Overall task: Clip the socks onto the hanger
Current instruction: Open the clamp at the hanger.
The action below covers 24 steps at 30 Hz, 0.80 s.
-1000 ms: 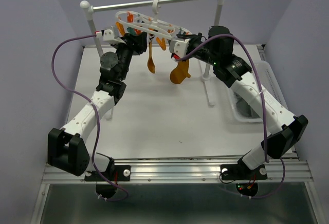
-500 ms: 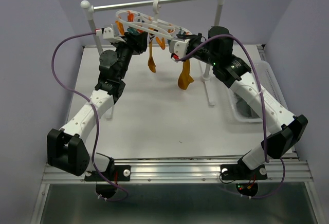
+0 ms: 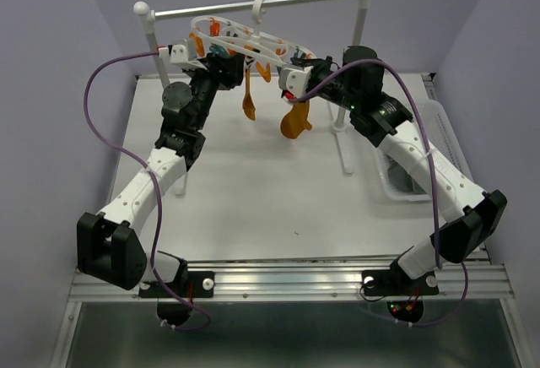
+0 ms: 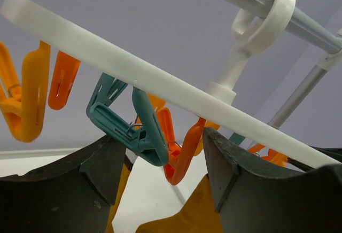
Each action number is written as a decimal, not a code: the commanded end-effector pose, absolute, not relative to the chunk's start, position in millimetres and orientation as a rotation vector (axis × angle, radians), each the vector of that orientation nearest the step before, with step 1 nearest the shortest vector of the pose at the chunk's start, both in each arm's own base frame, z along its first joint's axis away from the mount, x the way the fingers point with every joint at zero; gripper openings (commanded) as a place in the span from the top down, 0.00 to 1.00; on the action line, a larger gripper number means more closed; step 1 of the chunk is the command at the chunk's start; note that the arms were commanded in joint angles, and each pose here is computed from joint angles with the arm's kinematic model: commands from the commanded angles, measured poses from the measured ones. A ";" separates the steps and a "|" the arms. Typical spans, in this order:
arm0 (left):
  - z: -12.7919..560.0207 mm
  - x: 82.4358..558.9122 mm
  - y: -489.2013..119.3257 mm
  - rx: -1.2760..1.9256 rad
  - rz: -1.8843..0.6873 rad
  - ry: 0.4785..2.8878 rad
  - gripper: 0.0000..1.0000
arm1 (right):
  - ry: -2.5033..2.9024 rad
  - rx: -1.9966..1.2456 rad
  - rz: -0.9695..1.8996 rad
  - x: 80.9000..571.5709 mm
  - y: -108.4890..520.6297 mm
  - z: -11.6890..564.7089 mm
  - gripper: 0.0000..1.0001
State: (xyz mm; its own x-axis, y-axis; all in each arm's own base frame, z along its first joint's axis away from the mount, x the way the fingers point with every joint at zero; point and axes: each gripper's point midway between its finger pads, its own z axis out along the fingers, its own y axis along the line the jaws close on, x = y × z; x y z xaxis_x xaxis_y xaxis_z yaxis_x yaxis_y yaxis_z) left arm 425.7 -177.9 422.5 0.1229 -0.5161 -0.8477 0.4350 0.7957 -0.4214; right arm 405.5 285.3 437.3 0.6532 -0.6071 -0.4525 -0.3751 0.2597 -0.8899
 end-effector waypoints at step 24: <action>444.0 411.1 -185.7 0.035 -0.728 1.083 0.20 | 0.960 -1.267 -0.209 400.1 267.4 447.7 0.87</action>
State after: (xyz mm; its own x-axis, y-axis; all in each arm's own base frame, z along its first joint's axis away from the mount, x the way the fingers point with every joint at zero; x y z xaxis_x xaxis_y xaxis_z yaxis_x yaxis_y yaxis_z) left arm 426.8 -183.4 416.1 0.1871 -0.4991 -0.8461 0.4843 0.7962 -0.3626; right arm 402.7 281.8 435.4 0.6477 -0.6071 -0.4603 -0.3728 0.2744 -0.8864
